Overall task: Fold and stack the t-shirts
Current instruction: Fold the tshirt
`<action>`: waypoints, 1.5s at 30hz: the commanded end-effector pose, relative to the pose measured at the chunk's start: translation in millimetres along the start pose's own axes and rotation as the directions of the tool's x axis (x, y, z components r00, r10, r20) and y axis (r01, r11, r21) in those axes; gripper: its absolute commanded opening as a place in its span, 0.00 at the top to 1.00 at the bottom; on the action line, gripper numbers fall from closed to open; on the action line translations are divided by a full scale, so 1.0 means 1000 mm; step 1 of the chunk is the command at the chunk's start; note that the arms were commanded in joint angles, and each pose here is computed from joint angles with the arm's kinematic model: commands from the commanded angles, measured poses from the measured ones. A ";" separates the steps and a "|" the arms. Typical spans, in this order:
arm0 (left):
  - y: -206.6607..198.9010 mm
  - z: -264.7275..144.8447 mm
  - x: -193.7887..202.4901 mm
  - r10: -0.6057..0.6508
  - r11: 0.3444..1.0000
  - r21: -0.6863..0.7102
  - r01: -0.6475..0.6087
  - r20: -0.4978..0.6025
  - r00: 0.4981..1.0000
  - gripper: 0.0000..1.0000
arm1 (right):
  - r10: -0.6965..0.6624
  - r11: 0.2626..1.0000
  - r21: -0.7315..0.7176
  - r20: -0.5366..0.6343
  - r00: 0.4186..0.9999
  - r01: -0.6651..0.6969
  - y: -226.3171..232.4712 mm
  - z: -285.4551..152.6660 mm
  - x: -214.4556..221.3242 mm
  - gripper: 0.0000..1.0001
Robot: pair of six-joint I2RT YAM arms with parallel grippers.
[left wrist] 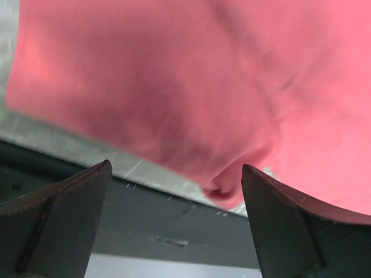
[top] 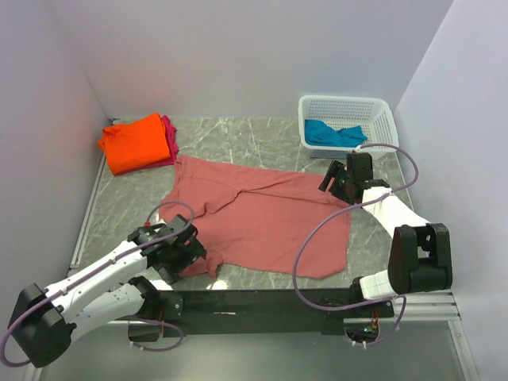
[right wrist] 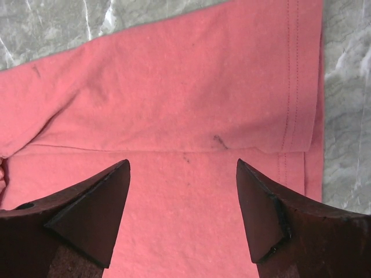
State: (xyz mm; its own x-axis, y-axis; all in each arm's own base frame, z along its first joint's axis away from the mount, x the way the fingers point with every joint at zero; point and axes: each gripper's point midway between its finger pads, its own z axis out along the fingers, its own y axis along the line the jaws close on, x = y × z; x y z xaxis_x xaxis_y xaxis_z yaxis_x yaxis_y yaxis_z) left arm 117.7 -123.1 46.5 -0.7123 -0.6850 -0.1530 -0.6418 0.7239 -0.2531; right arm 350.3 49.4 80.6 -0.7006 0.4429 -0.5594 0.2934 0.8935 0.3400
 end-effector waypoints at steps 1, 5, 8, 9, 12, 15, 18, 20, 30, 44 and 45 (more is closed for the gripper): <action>0.022 -0.001 0.020 -0.052 0.993 -0.111 0.046 -0.056 0.997 0.01 | -0.002 1.000 -0.020 0.035 0.999 0.003 0.006 0.001 -0.007 0.20; 0.030 0.010 0.016 -0.084 0.986 -0.142 0.081 -0.014 0.996 0.01 | -0.006 1.000 -0.026 0.039 0.999 0.007 0.006 0.000 -0.007 0.20; 0.024 0.017 0.003 -0.120 0.985 -0.114 0.127 0.065 0.991 0.06 | -0.007 0.999 -0.033 0.048 0.999 0.009 0.007 -0.004 -0.009 0.20; 0.023 0.019 -0.002 -0.131 0.984 -0.109 0.141 0.093 0.987 0.08 | -0.009 0.999 -0.033 0.048 0.999 0.010 0.007 -0.005 -0.008 0.20; 0.020 0.020 -0.016 -0.165 0.978 -0.097 0.184 0.172 0.971 0.24 | -0.009 0.999 -0.041 0.052 0.999 0.011 0.007 -0.010 -0.005 0.20; 0.018 0.026 -0.019 -0.187 0.975 -0.080 0.206 0.192 0.963 0.42 | -0.001 0.999 -0.042 0.048 0.999 0.003 0.003 -0.014 0.002 0.20; 0.016 0.035 -0.012 -0.182 0.979 -0.067 0.194 0.157 0.971 0.48 | 0.005 0.999 -0.036 0.039 0.999 -0.004 -0.001 -0.020 0.011 0.20; 0.018 0.037 -0.009 -0.181 0.977 -0.087 0.195 0.145 0.973 0.54 | 0.039 0.998 -0.046 0.039 0.998 -0.037 -0.002 -0.027 0.018 0.20; 0.007 0.024 -0.016 -0.153 0.984 -0.070 0.166 0.164 0.975 0.99 | 0.160 0.987 -0.002 -0.178 0.971 -0.163 -0.020 -0.064 0.114 0.19; -0.003 0.007 -0.023 -0.116 0.991 -0.039 0.125 0.179 0.977 0.99 | 0.177 0.984 0.062 -0.495 0.850 -0.169 -0.021 -0.112 0.245 0.21; -0.004 0.007 -0.023 -0.118 0.992 -0.031 0.126 0.180 0.976 0.99 | 0.173 0.984 0.051 -0.495 0.851 -0.171 -0.019 -0.113 0.245 0.21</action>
State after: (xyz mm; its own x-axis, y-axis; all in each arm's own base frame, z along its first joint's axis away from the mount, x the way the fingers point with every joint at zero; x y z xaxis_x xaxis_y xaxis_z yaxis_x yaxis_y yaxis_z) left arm 133.7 -110.2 36.6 -0.5666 -0.7777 -0.2722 -0.7536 0.6227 -0.2105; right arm 112.8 130.6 24.4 -0.8800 0.4651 -0.0968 0.3938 0.8281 0.3990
